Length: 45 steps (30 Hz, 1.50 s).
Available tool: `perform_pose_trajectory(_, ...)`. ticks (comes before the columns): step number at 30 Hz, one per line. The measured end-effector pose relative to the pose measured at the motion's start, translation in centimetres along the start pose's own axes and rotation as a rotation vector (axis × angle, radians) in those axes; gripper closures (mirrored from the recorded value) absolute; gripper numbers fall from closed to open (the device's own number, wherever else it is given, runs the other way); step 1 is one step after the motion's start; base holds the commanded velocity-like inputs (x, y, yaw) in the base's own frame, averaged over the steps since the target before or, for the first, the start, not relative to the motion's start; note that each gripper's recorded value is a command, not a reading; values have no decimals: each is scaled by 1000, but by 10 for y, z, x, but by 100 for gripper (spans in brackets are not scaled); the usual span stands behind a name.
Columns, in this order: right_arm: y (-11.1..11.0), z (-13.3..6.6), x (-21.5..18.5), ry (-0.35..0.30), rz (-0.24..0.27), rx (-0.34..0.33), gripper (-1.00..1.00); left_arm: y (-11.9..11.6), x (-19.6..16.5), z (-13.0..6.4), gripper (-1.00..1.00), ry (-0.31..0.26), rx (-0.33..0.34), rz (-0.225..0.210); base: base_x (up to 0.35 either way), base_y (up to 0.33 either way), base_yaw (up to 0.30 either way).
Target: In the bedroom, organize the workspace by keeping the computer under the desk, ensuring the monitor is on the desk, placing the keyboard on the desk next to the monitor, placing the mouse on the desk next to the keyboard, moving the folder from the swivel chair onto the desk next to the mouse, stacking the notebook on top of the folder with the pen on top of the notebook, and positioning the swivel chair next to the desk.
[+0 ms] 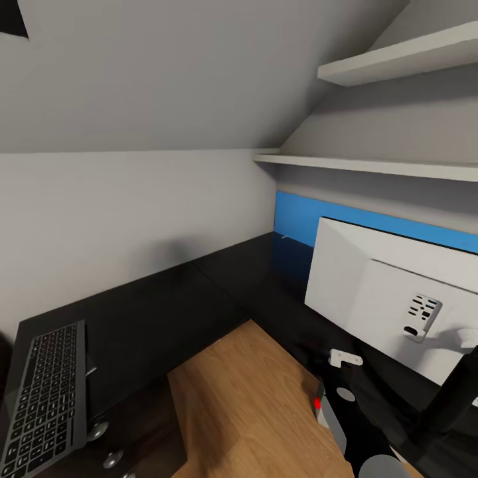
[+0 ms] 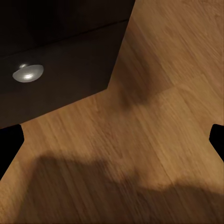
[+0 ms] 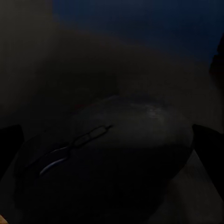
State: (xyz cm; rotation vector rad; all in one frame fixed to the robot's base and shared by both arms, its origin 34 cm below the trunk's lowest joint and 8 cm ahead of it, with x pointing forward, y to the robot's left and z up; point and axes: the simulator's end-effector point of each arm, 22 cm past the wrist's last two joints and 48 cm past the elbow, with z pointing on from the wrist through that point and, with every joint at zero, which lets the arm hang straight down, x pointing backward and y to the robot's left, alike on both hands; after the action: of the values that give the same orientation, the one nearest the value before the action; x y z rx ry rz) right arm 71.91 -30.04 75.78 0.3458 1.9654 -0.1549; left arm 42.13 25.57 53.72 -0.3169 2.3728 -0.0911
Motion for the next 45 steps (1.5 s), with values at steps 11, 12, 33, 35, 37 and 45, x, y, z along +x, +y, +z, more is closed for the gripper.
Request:
perform_pose_trajectory(11, 4, 0, -3, -13, 1, -12, 100, 0, 0, 0, -100, 0, -1, -1, 0, 0, 0)
perform_pose_trajectory(12, 4, 0, -3, -15, 2, -14, 100, 0, 0, 0, -100, 0, -1, -1, 0, 0, 0)
perform_pose_trajectory(33, 36, -6, 2, -12, 29, -61, 100, 1, 2, 0, -100, 6, -1, 0, 0, 0, 172)
perform_pose_trajectory(35, 37, -6, 2, -11, 29, -62, 100, 1, 3, 0, -100, 7, -1, 1, 0, 0, 260)
perform_pose_trajectory(37, 37, -6, 3, -10, 29, -62, 100, 1, 3, 0, -100, 8, -1, 1, 0, 0, 261)
perform_pose_trajectory(45, 37, -6, 5, -7, 28, -62, 100, 1, 5, 0, -100, 11, -1, 2, 0, 0, 261)
